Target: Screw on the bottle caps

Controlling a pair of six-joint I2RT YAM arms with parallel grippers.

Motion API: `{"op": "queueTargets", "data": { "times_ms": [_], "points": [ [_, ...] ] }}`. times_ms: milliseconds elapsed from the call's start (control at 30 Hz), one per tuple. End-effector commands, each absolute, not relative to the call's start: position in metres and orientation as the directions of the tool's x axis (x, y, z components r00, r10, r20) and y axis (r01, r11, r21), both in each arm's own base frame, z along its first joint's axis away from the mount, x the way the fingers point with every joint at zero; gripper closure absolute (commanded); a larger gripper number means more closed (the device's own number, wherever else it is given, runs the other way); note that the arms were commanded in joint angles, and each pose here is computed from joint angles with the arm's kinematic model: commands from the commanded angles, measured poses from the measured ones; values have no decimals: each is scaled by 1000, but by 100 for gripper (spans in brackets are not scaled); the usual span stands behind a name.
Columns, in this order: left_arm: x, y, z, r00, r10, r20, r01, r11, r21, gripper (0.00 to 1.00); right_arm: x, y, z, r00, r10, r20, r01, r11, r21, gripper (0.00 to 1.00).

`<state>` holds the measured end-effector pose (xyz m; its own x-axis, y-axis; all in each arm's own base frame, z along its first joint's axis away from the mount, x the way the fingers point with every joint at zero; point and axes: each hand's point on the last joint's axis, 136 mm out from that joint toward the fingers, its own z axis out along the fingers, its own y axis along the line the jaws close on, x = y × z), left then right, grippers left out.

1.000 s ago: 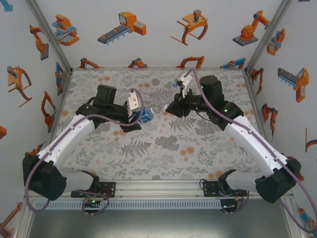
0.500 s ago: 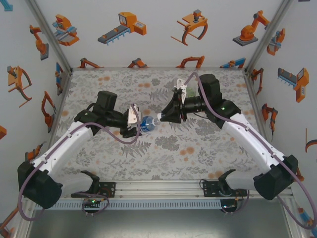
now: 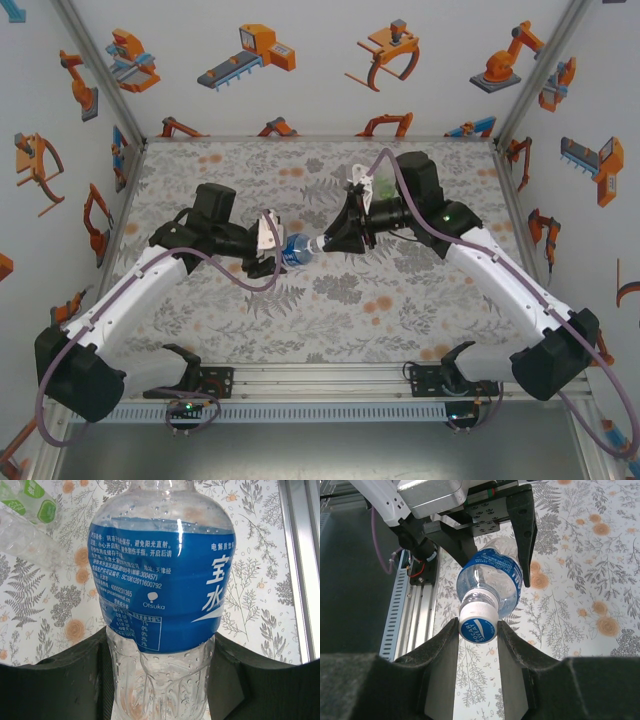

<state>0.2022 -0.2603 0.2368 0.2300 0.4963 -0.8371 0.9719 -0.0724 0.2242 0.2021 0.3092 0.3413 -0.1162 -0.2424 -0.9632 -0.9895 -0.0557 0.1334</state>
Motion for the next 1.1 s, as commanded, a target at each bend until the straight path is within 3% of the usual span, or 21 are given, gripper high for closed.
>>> {"op": "queueTargets", "data": {
  "times_ms": [0, 433, 1067],
  "points": [
    [196, -263, 246, 225, 458, -860, 974, -84, 210, 100, 192, 311, 345, -88, -240, -967, -989, -98, 114, 100],
    [195, -264, 246, 195, 463, -865, 981, -86, 175, 100, 193, 316, 340, 16, -300, -954, -999, -50, -1, 100],
    [185, -267, 245, 159, 456, -876, 983, -151, 101, 100, 176, 328, 346, 292, -323, -900, -952, -185, -242, 100]
  ]
}}
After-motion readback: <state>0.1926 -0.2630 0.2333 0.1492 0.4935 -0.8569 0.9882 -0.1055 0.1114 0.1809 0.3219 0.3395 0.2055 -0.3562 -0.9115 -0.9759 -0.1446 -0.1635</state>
